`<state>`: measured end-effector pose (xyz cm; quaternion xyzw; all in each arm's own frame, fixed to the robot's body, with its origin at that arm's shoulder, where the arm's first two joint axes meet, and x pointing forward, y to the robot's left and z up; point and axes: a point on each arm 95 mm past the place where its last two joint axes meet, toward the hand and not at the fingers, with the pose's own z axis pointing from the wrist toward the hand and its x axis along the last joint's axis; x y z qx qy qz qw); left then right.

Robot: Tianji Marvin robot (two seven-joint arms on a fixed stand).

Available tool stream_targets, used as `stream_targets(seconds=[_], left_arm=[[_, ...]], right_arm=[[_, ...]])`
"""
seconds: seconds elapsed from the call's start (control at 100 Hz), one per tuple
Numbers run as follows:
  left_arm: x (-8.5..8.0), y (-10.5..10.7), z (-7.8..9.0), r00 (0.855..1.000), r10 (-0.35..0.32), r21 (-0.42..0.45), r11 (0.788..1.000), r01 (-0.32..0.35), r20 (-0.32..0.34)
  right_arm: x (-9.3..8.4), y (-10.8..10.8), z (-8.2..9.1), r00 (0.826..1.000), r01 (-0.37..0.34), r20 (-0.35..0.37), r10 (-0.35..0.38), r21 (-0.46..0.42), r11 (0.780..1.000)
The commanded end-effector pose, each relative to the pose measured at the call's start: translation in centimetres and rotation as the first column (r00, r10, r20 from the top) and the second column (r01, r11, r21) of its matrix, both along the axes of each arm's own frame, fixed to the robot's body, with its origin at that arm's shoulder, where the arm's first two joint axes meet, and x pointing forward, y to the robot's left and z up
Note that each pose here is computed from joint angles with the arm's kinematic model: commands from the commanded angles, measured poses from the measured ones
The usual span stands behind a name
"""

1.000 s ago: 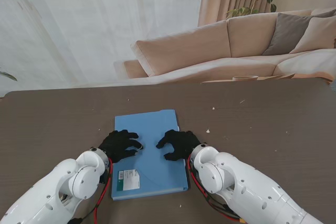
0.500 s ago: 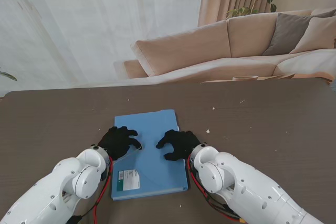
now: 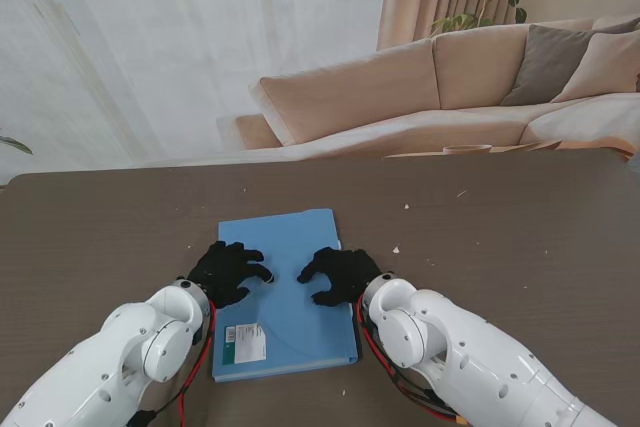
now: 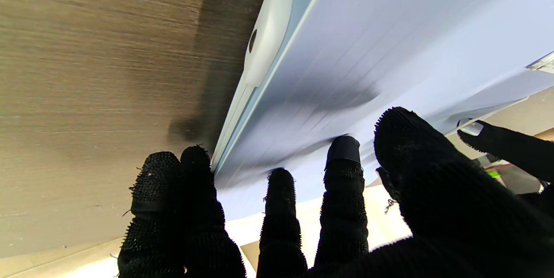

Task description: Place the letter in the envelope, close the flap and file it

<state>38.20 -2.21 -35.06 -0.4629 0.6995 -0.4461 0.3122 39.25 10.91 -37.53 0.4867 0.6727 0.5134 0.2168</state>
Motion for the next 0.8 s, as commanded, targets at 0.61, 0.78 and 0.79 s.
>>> stream_targets(seconds=[0.61, 0.78, 0.79], left_arm=[[-0.4, -2.0, -0.6, 1.000, -0.016, 0.019, 1.000, 0.016, -0.019], [-0.4, -2.4, -0.3, 1.000, -0.024, 0.030, 0.999, 0.024, -0.002], [-0.3, -2.4, -0.3, 1.000, -0.025, 0.030, 0.999, 0.025, -0.002]], right_arm=[[-0.6, 0.7, -0.6, 0.999, -0.022, -0.032, 0.022, 0.002, 1.000], [-0.6, 0.7, -0.5, 0.999, -0.021, -0.030, 0.021, 0.002, 1.000], [-0.6, 0.7, -0.5, 0.999, -0.022, -0.030, 0.022, 0.002, 1.000]])
